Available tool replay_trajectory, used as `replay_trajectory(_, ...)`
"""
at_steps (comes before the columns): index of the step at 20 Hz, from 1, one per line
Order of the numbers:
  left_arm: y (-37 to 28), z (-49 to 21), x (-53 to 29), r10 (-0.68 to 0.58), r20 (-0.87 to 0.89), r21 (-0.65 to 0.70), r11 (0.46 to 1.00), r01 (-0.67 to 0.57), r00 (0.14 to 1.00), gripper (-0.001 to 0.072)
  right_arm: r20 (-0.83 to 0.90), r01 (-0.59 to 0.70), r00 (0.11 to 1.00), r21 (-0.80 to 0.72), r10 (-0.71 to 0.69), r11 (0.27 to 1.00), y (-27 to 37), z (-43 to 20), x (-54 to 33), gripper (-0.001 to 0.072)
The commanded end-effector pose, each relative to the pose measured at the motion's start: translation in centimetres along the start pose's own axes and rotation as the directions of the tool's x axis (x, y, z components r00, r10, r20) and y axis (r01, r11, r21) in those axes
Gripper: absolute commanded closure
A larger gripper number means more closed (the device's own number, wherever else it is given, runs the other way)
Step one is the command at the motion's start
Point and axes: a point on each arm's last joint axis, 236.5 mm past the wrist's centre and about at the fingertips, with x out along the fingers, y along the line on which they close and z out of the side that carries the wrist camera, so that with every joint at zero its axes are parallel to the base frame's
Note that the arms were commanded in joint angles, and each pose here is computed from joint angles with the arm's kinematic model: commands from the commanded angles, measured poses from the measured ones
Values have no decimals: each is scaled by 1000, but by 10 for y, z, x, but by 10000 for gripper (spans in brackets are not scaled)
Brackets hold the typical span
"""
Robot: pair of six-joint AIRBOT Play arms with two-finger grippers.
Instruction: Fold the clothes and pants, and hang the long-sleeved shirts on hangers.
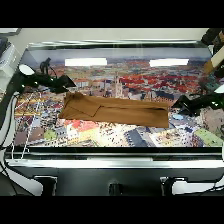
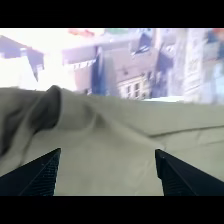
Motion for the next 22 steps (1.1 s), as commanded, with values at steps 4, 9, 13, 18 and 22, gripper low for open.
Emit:
replay_trajectory(4,-12,7,-82,272,102,181,941,-286,957,-12,-74,-182,980,36,184,983,-3,0,25,99)
replay_trajectory(9,-31,4,-92,297,134,199,927,-319,945,-12,-61,-192,979,59,195,980,-12,9,43,100)
replay_trajectory(13,-38,2,-87,291,129,199,929,-312,948,-12,-59,-213,974,97,219,972,-12,12,54,101)
replay_trajectory(18,-38,2,-87,291,128,192,931,-311,948,-12,-152,-170,972,54,177,984,0,-7,78,141)
replay_trajectory(22,-38,1,-87,290,127,192,931,-311,948,-10,-205,-158,967,-21,151,987,26,-22,93,511)
